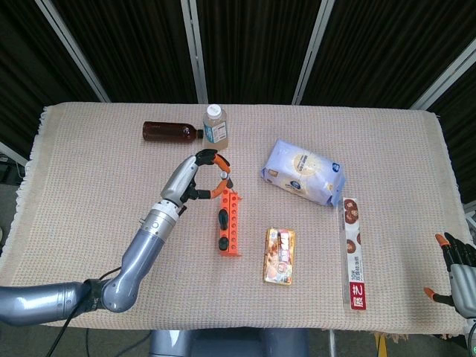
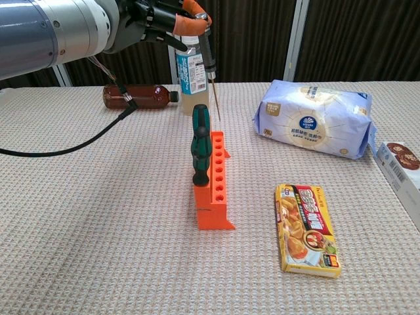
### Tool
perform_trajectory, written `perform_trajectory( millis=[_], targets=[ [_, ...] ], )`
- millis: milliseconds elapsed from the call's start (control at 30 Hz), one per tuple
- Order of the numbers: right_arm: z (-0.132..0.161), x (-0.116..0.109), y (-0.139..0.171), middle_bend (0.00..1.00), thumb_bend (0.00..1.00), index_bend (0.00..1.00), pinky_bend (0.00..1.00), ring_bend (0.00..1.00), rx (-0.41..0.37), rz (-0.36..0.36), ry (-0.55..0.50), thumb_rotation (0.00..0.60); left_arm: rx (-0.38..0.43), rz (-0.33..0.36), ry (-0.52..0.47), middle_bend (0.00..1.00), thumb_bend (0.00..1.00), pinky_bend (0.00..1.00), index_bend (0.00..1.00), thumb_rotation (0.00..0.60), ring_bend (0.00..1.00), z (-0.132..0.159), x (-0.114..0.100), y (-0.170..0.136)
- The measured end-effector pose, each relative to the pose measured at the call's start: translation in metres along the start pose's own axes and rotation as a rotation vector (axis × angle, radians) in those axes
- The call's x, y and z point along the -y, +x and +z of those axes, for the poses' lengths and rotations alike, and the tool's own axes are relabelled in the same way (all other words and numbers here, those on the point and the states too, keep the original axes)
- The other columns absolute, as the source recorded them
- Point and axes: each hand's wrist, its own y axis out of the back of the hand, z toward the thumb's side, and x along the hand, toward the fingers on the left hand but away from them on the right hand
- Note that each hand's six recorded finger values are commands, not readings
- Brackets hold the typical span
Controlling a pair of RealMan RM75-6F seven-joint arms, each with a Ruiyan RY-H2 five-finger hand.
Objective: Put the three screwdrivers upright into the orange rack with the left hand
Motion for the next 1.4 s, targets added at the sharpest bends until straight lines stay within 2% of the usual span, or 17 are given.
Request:
perform_trajectory(
  millis=[267,733,1400],
  targets=[
    [-0.001,0.002,0.0,0.0,0.0,0.0,0.0,0.0,0.0,0.004,-0.006,0.6,-0.006,0.001,-0.011,0.31,0.46,0.21,0.74,0.6,0.09,-0.001,-0.01,-0.006],
    [0.0,0.002,-0.002,0.0,0.0,0.0,0.0,0.0,-0.004,0.004,-0.003,0.6,-0.05,-0.021,-0.028,0.3,0.46,0.21,0.73,0.6,0.08,-0.018,-0.014,-0.009],
    [0.0,0.003,-0.002,0.0,0.0,0.0,0.0,0.0,0.005,0.011,0.001,0.6,-0.104,-0.027,-0.021,0.3,0.46,0.2,0.73,0.6,0.08,-0.045,0.007,0.001]
  ],
)
